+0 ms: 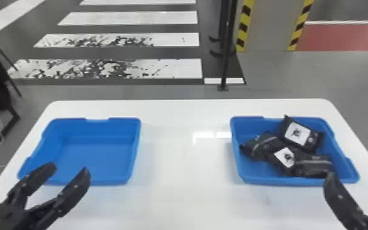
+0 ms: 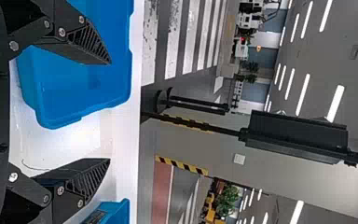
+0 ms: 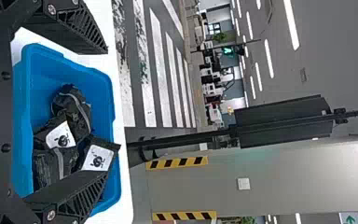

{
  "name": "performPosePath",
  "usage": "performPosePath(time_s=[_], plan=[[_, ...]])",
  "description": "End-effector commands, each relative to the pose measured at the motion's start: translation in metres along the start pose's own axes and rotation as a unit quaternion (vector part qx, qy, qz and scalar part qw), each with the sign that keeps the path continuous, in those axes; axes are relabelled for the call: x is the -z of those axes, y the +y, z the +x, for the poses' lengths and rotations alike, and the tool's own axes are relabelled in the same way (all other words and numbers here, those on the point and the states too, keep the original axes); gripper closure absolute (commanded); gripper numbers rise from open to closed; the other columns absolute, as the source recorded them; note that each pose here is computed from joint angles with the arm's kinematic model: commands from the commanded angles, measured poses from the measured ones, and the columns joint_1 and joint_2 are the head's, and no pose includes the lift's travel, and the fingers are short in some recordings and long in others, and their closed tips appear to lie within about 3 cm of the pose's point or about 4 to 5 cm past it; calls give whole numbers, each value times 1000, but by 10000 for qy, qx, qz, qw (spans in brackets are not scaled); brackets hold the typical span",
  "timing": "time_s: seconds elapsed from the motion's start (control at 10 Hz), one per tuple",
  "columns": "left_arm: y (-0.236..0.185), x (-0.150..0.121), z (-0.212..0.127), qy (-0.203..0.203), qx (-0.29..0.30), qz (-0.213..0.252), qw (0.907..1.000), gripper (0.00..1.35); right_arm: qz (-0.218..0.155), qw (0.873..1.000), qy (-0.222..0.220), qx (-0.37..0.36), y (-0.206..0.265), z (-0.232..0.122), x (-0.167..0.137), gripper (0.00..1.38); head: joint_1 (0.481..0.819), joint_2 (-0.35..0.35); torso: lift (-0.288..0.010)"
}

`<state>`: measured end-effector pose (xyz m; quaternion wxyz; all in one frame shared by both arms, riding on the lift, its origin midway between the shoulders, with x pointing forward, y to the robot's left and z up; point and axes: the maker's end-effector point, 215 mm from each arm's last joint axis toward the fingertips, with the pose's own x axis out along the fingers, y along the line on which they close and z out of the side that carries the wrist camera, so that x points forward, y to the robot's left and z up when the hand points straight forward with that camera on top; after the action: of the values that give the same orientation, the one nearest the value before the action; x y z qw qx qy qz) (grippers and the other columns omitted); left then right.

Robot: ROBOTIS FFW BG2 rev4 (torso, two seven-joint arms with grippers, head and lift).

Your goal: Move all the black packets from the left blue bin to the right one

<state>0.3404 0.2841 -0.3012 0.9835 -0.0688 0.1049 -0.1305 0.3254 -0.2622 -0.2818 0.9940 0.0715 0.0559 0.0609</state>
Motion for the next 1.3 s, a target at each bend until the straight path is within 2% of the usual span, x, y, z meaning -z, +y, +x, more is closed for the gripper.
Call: performPosePath(time_s=[0.0,1.2], plan=[[0,0,0,-14,-15,-22,10000,340,22,10000,8,-2,0,0,1,110,695,38,-139],[-2,-2,0,-70,-2,-81,9999,340,111,9999,21,9,-1,0,5,110,695,36,-139]])
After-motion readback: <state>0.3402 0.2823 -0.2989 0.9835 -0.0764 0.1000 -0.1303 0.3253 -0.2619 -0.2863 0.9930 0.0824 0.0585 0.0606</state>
